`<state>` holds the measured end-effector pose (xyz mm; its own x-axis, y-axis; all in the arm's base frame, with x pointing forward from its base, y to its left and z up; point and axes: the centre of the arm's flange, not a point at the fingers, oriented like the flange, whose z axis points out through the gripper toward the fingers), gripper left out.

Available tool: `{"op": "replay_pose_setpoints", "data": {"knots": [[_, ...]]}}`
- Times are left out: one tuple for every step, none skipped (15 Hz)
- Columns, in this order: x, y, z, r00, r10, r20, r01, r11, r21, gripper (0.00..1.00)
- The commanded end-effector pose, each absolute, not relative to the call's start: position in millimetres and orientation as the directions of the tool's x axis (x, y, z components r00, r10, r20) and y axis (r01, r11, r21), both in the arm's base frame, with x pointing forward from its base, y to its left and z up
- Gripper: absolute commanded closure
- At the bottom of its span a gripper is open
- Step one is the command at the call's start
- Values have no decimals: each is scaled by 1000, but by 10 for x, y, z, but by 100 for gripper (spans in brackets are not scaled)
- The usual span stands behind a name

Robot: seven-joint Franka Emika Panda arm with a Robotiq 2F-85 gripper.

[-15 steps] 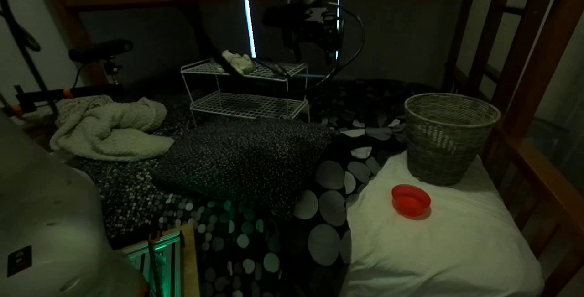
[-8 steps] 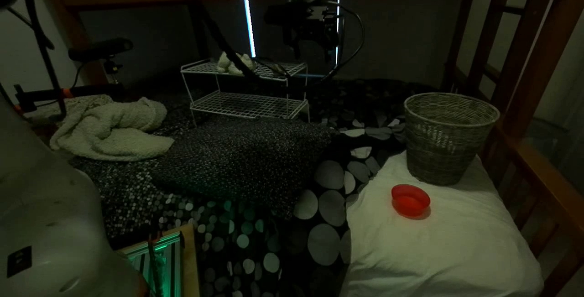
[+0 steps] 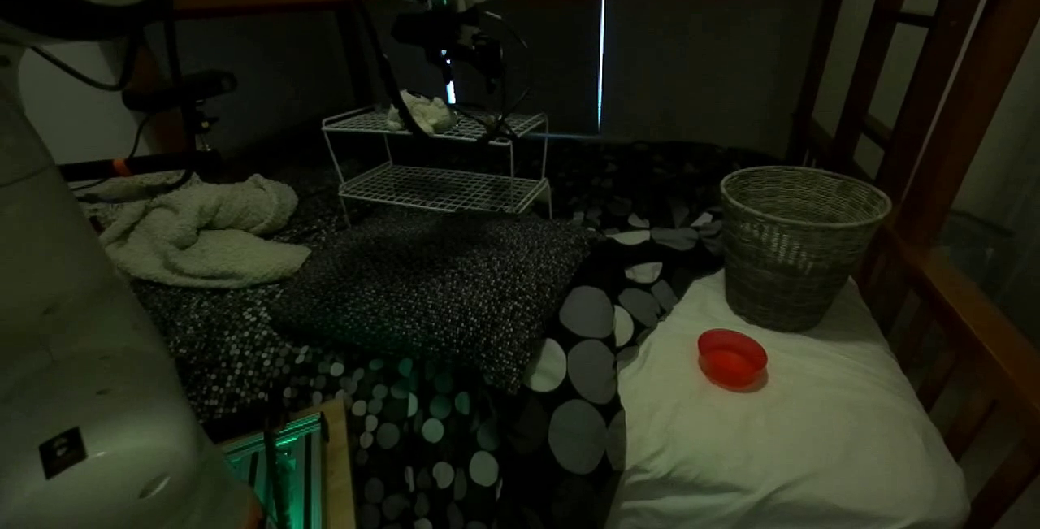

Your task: Remove the sunglasses from the top shelf of the shoe rack and put it in the orange bowl on the bed

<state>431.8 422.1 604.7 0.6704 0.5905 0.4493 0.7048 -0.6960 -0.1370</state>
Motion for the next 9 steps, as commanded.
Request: {"op": "replay_pose_setpoints", "data": {"knots": [[4405,4397,5850,726,511,459,633,-758,-157,0],[4446,4398,5783,744,491,454,608,-779,-154,0],[4470,4394,5704,758,470,453,586,-796,-155,0],[4615,4466,5565,756,450,476,581,-796,-170,0],[4673,4516,5517,753,440,490,582,-793,-183,0],[4763,4623,5478,736,448,507,605,-771,-198,0],[4808,4686,5410,732,447,514,612,-763,-208,0],[4839,4744,5374,727,454,516,622,-753,-214,0],[4884,4801,5312,724,455,519,628,-746,-222,0]]}}
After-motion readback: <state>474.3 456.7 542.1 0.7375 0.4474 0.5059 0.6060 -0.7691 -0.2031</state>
